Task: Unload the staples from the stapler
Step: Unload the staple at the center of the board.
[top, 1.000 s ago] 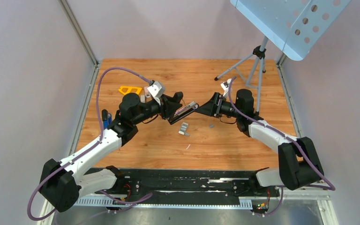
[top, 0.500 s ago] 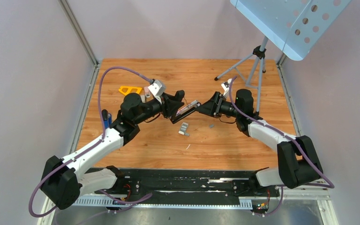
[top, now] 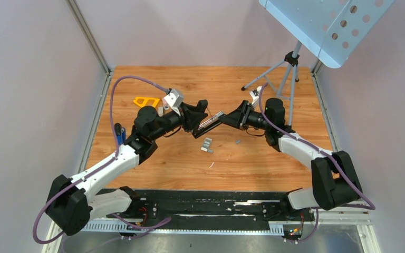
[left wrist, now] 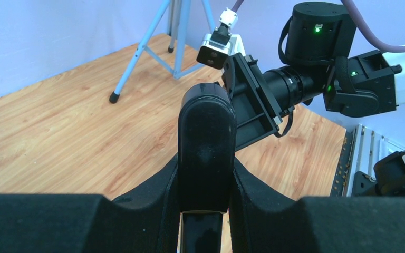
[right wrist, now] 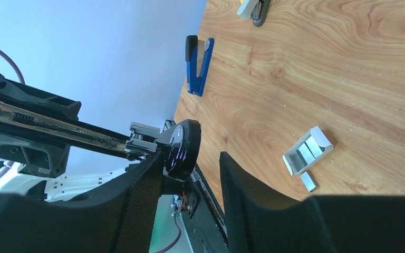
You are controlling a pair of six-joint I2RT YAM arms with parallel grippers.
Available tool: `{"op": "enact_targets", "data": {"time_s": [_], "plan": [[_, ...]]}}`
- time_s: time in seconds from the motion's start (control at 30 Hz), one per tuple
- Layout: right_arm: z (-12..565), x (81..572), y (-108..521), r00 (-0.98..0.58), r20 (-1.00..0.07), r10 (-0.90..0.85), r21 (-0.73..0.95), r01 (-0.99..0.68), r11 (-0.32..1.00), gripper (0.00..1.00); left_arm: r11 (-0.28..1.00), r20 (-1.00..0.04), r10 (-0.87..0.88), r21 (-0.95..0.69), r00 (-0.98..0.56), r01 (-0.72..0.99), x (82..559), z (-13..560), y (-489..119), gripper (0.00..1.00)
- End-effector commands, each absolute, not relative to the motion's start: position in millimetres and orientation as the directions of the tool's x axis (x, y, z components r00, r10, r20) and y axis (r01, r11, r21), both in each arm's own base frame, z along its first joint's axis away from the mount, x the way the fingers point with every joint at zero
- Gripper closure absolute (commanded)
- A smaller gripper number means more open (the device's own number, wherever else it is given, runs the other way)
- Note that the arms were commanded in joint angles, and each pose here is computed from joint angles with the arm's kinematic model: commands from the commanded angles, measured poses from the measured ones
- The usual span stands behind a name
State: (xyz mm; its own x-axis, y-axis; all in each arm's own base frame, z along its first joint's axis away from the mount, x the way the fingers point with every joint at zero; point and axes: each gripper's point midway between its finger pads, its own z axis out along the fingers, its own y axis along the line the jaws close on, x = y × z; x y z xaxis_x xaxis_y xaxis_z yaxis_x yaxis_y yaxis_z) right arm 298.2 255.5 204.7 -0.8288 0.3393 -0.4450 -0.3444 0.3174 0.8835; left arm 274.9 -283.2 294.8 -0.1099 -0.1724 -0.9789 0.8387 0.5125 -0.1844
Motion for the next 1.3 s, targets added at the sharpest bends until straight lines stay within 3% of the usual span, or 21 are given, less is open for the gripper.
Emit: {"op": "enact_targets", "data": {"time_s": [0.0, 0.23, 0.4, 0.83, 1.27], "plan": [[218.1, 304.1, 258.2, -0.825, -0.432, 0.365, 0.894, -0.337, 0.296, 0.55, 0.476, -0.965, -0.262, -0.159, -0.033, 0.865, 267.7, 326.2, -285.8, 1.00], [218.7, 305.5, 257.8, -0.834, -0.394, 0.386, 0.910, -0.297, 0.289, 0.86, 0.466, -0.960, -0.277, -0.167, -0.035, 0.869, 266.4, 328.5, -286.4, 1.00], [219.7, 306.4, 257.2, -0.840, -0.361, 0.405, 0.924, -0.263, 0.278, 1.00, 0.456, -0.958, -0.281, -0.180, -0.050, 0.871, 264.8, 322.7, -287.4, 1.00], [210.0, 307.2, 251.0, -0.810, -0.437, 0.390, 0.889, -0.325, 0.322, 1.00, 0.413, -0.948, -0.284, -0.256, -0.143, 0.874, 264.5, 292.3, -296.4, 1.00], [191.5, 311.9, 244.3, -0.776, -0.531, 0.341, 0.826, -0.385, 0.411, 1.00, 0.378, -0.913, -0.307, -0.375, -0.268, 0.847, 268.7, 261.9, -306.6, 0.73]]}}
